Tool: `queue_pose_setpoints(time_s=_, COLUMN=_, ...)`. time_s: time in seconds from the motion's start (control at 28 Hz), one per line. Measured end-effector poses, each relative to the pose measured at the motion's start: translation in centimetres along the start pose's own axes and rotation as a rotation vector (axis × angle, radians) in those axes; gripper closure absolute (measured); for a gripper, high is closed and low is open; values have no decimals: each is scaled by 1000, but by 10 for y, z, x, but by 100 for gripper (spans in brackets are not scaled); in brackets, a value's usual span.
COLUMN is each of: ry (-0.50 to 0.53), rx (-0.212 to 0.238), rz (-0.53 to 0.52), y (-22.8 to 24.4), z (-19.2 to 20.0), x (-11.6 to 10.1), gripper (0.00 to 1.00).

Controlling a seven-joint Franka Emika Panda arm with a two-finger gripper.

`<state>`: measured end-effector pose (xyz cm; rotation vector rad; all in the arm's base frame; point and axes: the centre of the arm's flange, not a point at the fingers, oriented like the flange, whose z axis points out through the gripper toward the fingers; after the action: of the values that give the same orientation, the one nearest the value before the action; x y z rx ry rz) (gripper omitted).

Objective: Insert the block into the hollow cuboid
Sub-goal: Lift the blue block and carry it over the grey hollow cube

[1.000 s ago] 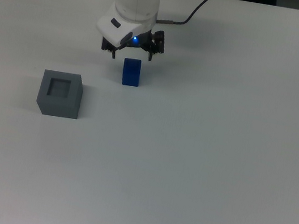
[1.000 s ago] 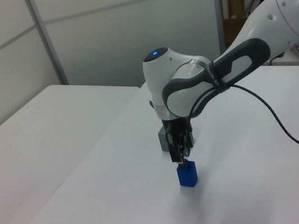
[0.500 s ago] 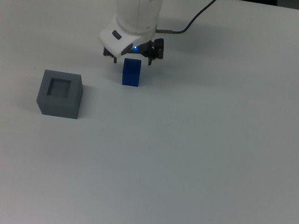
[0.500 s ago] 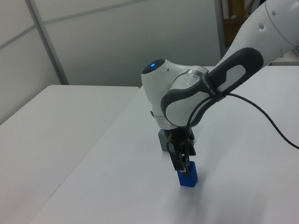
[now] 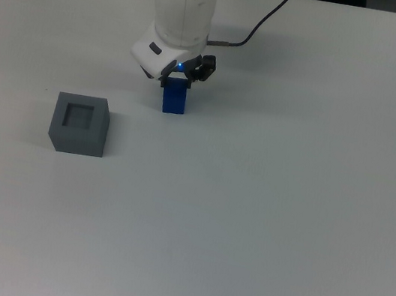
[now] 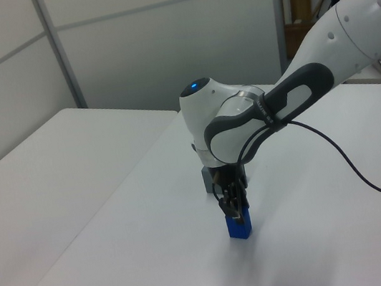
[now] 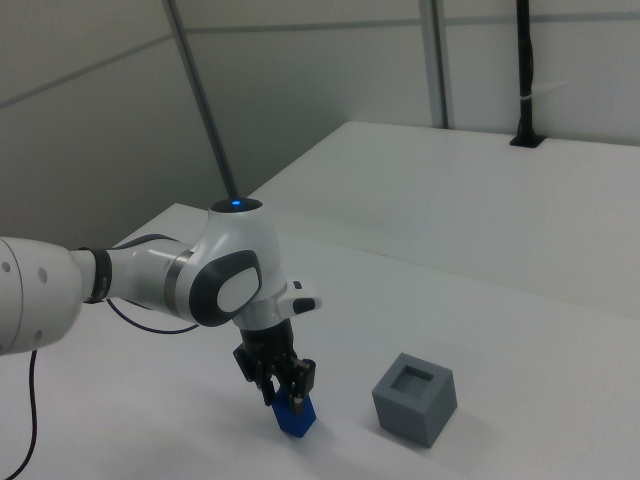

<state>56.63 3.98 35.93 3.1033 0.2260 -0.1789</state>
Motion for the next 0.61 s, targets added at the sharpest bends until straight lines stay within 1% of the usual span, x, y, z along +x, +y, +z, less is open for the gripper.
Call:
queue_pose_setpoints(time_s=0.29, ry=10, rx=-1, rz=0, y=0, z=-5, x=2, gripper=48)
queue_pose_setpoints(time_s=0.46, ry=58, rx=-4, rz=9, y=5, z=-28, x=12, gripper=48)
queue_pose_setpoints(time_s=0.61, ry=97, rx=-6, rz=34, y=20, z=-54, x=19, gripper=48)
